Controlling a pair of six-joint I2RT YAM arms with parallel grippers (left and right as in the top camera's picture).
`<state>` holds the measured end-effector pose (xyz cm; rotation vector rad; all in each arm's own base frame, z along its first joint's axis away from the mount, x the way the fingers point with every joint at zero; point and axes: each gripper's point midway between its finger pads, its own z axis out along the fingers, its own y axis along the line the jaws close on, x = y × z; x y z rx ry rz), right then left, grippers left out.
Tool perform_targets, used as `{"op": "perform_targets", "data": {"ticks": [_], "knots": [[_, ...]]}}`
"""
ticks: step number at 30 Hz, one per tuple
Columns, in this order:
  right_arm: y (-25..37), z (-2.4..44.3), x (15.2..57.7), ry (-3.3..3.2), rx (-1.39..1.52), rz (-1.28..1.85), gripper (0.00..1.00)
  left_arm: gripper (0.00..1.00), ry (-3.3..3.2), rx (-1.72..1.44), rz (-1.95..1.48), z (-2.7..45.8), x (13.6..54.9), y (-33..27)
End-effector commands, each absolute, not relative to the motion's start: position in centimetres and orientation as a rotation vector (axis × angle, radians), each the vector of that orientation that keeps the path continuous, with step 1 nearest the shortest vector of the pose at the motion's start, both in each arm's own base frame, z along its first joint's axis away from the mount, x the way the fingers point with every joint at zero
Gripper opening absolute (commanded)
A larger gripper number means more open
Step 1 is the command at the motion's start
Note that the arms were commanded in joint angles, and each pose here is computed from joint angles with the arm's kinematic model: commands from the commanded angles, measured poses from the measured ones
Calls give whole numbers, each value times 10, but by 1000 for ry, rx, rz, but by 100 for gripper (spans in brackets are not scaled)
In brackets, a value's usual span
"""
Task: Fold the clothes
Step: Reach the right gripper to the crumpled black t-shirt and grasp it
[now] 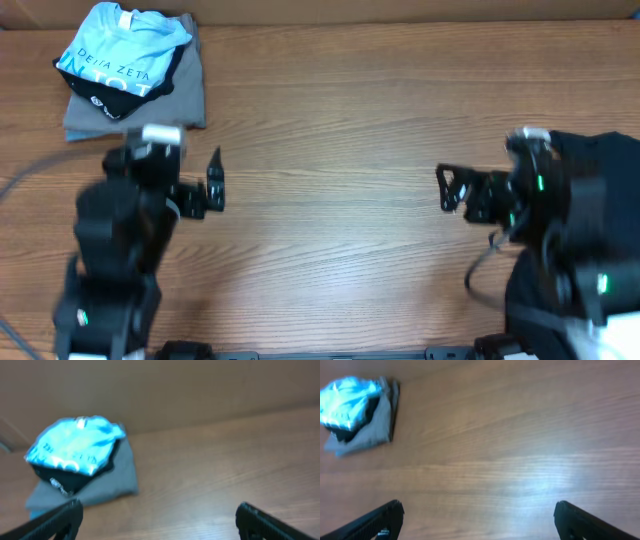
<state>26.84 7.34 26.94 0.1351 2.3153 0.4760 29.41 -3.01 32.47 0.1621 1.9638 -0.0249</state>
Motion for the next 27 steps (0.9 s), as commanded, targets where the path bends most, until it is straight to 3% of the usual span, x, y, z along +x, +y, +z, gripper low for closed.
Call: {"op": "perform_targets", "data": {"ticks": [1, 9, 13, 18, 27], "knots": [[89, 284, 291, 2418, 73, 543, 100, 100, 2053, 217, -89, 345, 315, -43], [82, 248, 334, 2582, 173, 476, 100, 100, 2250, 286, -105, 328, 344, -51], [8, 231, 350, 2539, 661, 329, 100, 100, 2246, 351, -250, 326, 342, -72], [-104, 215, 355, 2383, 1072, 193, 100, 100, 2226, 387, -332, 330, 339, -84], [-236, 157, 353, 2216, 1420, 58, 93, 100, 2181, 398, -345, 338, 344, -87]]}}
